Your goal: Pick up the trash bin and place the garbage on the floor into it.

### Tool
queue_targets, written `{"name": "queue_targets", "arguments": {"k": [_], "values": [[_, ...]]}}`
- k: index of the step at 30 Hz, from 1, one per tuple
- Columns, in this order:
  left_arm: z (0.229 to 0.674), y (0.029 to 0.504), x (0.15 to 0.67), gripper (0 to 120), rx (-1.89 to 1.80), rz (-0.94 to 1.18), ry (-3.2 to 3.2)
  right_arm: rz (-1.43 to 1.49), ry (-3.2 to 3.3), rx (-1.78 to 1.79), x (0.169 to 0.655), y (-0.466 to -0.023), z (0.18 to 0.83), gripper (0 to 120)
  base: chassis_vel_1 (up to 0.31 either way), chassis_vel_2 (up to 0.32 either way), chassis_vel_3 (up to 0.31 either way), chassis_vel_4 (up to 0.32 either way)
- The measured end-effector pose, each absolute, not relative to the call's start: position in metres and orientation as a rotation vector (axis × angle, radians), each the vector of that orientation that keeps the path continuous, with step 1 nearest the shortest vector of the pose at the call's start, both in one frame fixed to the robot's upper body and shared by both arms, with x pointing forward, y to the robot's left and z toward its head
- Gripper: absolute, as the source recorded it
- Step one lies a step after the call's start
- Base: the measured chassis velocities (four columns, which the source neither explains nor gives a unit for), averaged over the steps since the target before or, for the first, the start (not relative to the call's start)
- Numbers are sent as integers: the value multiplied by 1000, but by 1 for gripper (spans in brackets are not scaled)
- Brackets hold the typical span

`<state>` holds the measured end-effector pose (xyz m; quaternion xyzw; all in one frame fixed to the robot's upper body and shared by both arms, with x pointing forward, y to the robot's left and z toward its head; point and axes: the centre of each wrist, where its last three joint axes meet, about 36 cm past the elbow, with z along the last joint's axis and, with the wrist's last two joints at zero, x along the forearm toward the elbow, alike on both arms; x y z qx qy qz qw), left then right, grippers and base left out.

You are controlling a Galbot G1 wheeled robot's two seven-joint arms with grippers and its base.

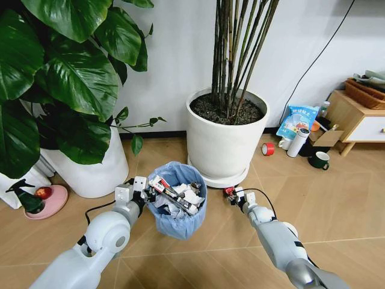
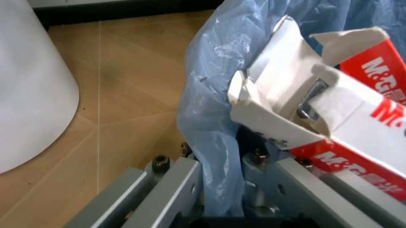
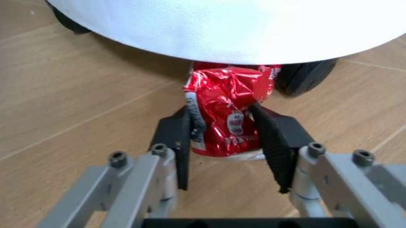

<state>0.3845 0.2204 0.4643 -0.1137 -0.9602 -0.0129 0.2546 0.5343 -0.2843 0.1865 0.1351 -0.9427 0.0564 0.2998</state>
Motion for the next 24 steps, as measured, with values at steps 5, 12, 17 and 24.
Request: {"name": "queue_targets", "arguments": {"k": [5, 12, 17, 24], "values": [[465, 221, 385, 0, -312, -35, -2610, 150, -2503, 357, 534, -285, 187, 21, 0, 0, 0, 0], [465, 220, 385, 0, -313, -34, -2611, 151, -2507, 358, 530, -284, 186, 18, 0, 0, 0, 0], [465, 221, 385, 0, -313, -35, -2612, 153, -2509, 356, 519, -286, 184, 18, 0, 0, 0, 0], [466, 219, 383, 0, -321, -34, -2614, 145, -2509, 336, 482, -290, 179, 18, 0, 0, 0, 0]]}}
